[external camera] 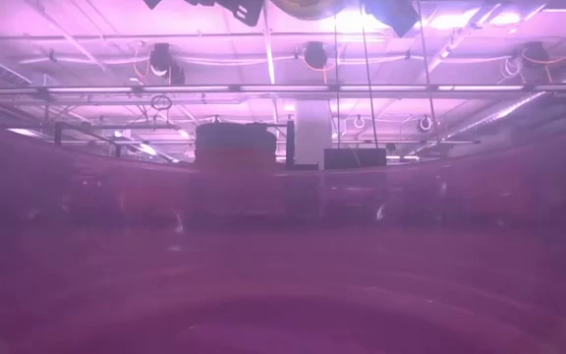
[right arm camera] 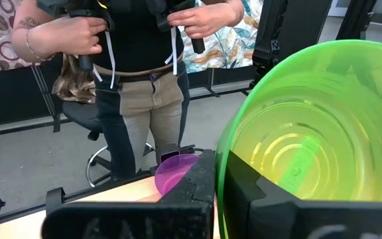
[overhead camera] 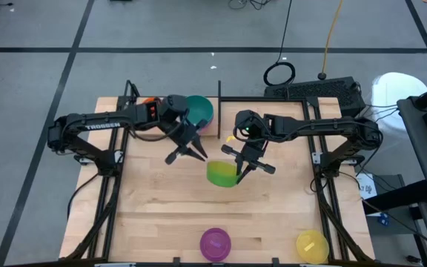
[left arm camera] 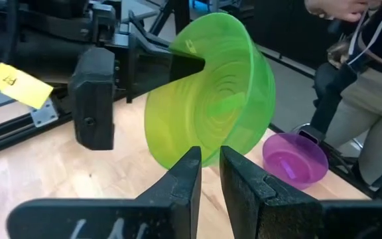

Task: Place and stack bowls onto a shelf
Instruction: Stack the green bowl on the orange bowl on the shelf

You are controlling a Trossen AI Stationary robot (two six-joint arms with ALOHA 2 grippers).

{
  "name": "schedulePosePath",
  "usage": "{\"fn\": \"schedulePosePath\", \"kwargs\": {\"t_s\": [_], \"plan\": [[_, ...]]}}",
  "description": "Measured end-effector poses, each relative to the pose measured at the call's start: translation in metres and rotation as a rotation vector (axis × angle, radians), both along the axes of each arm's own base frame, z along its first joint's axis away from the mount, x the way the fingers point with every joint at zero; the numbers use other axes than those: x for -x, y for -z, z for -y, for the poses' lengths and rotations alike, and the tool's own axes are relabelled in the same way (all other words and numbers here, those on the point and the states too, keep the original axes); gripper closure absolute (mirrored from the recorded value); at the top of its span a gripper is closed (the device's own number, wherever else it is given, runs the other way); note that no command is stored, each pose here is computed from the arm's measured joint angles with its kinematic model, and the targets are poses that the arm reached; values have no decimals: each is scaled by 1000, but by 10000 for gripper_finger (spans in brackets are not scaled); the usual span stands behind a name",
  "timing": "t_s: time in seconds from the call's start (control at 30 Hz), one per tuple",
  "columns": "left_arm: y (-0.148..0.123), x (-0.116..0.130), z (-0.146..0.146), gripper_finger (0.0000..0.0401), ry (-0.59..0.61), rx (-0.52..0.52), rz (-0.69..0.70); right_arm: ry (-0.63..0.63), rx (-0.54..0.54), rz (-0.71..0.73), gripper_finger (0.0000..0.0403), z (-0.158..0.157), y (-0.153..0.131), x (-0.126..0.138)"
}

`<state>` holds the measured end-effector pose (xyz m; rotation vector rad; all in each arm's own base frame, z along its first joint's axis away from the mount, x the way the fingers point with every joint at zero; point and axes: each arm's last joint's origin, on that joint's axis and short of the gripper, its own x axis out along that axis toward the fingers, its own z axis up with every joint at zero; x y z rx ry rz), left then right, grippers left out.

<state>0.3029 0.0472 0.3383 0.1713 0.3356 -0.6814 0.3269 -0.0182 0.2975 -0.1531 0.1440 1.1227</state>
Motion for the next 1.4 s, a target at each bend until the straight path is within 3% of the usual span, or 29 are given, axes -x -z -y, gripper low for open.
{"fn": "schedulePosePath", "kwargs": {"t_s": [0.47, 0.73, 1.13, 1.4], "plan": [[8, -9, 13, 339, 68, -29, 7, -3, -4, -9, 403, 0, 0, 0], [2, -13, 13, 339, 73, -57, 98, -3, -2, -1, 403, 0, 0, 0], [16, -21, 18, 339, 166, 64, 10, 2, -9, -4, 403, 5, 0, 1], [17, -24, 18, 339, 198, 84, 25, 1, -11, -5, 403, 5, 0, 1]]}}
